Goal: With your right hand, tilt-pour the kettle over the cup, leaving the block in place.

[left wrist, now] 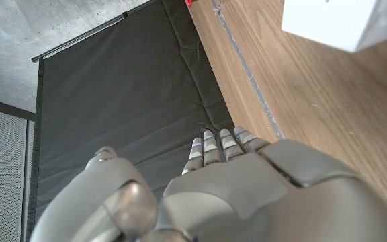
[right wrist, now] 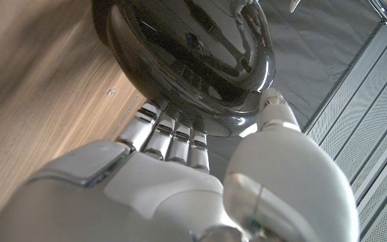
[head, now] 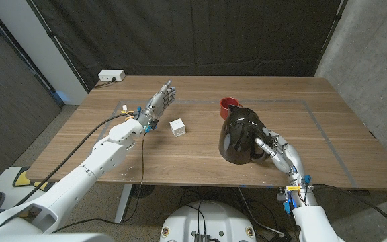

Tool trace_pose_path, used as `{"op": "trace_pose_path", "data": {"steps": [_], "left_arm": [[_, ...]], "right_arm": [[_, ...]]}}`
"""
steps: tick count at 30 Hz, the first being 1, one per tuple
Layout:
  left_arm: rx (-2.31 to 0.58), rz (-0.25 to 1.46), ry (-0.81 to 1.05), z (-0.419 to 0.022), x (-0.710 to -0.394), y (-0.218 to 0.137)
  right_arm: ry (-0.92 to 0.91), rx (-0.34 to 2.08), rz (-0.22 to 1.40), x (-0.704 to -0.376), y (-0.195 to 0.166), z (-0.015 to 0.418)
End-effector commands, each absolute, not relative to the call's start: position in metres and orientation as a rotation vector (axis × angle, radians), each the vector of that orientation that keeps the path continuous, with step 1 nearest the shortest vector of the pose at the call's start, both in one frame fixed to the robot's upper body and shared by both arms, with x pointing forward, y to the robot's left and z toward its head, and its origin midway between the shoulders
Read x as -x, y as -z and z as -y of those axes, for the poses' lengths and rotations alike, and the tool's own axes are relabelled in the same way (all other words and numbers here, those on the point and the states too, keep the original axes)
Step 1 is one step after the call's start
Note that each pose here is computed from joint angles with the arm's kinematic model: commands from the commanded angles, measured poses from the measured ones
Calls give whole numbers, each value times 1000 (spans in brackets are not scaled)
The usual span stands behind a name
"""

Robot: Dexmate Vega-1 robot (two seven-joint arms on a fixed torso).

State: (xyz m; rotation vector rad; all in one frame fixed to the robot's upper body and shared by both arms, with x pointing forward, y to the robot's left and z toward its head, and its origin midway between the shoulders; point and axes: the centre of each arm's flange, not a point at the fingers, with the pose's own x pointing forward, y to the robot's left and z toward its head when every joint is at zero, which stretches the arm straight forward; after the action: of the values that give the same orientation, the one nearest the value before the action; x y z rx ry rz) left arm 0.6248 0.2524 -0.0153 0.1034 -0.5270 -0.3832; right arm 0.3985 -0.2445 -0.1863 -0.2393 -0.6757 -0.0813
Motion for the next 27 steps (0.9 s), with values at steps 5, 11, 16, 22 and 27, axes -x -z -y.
{"op": "trace_pose_path", "data": {"steps": [5,11,16,22,27], "left_arm": [[-105,520,391,-251,-626,16],[-109,516,401,-249,-630,15],[-112,513,408,-247,-633,13],[-108,509,417,-244,-638,13],[-106,506,419,-244,-642,12]], "right_arm": [[170,273,627,-399,192,248],[217,268,622,-395,194,251],[232,264,623,-393,193,249],[244,273,618,-393,191,246],[246,281,629,-395,186,244]]}}
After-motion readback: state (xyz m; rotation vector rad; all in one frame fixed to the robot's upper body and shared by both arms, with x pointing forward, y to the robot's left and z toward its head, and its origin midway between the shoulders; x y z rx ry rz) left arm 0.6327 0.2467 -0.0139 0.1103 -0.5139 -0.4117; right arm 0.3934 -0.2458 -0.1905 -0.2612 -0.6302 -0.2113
